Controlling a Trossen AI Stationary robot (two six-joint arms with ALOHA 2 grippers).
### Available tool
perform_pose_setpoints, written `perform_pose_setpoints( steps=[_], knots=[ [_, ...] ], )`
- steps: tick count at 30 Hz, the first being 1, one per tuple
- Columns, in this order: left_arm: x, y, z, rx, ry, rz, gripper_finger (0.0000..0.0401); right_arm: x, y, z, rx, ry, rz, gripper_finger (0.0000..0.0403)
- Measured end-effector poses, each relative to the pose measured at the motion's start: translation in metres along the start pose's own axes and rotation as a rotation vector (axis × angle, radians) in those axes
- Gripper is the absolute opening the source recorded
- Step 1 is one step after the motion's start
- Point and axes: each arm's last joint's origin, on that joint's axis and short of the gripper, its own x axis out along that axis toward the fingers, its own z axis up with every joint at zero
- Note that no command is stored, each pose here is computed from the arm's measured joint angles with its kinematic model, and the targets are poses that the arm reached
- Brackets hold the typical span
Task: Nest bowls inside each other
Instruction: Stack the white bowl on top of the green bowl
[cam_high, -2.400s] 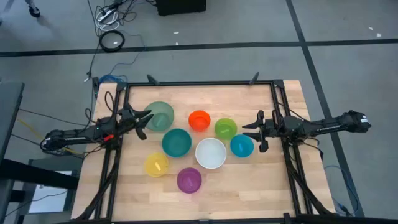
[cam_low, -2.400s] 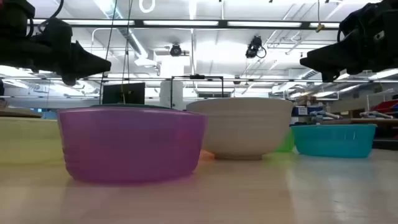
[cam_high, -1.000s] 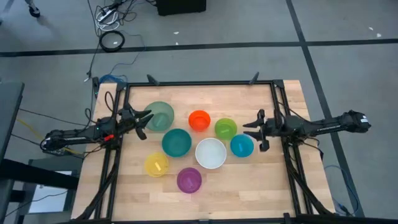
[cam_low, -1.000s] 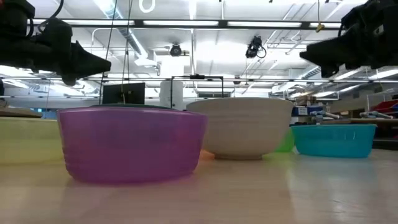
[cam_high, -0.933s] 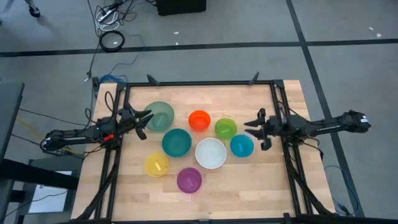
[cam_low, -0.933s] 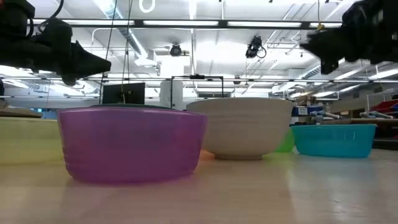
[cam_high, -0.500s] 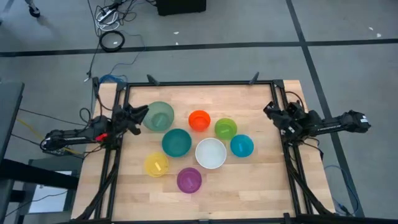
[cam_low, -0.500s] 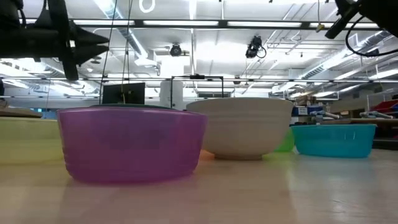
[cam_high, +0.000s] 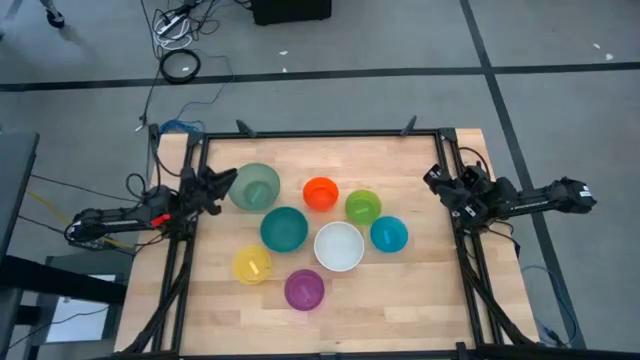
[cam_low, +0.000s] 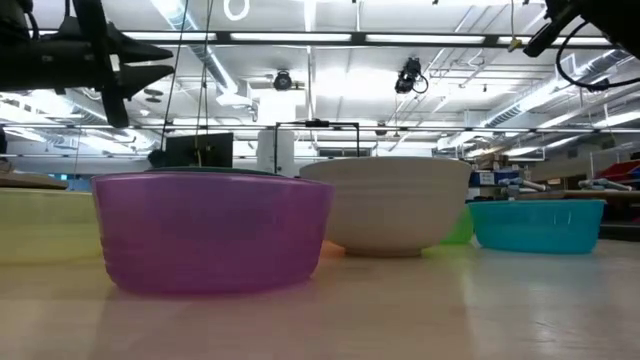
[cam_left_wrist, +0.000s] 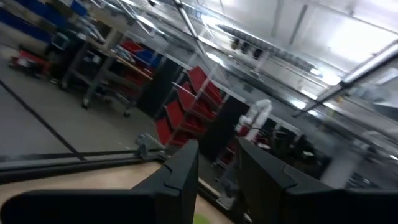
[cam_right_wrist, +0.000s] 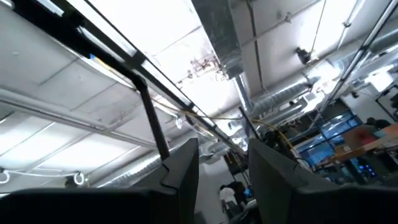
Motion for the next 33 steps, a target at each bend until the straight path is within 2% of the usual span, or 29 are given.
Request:
perform_pose_setpoints(
  steps=[5, 10, 15, 22, 28, 31, 33],
  knots=[
    [0.000, -0.002, -0.001, 0.002, 0.038, -0.071, 0.0117, 0.000, 0.001, 0.001, 0.013, -0.007, 0.010, 0.0128],
    [0.000, -0.002, -0.001, 0.002, 0.038, -0.073, 0.0117, 0.000, 0.005, 0.007, 0.039, -0.067, 0.057, 0.0128],
    [0.000, -0.002, -0.001, 0.005, 0.041, -0.077, 0.0117, 0.000, 0.007, 0.009, 0.092, -0.063, 0.113, 0.0128],
    [0.000, -0.002, -0.002, 0.034, 0.045, -0.076, 0.0117, 0.000, 0.007, 0.009, 0.092, -0.062, 0.113, 0.0128],
    [0.000, -0.004, -0.001, 0.029, 0.054, -0.099, 0.0117, 0.011, 0.010, 0.020, -0.082, -0.130, 0.022, 0.0128],
    [0.002, -0.012, 0.012, 0.051, 0.046, -0.120, 0.0117, 0.035, 0.012, 0.022, -0.150, 0.030, -0.081, 0.0123],
    [0.006, -0.021, 0.024, 0.088, 0.077, -0.117, 0.0117, 0.055, 0.011, 0.022, -0.202, 0.215, -0.250, 0.0117]
  ],
)
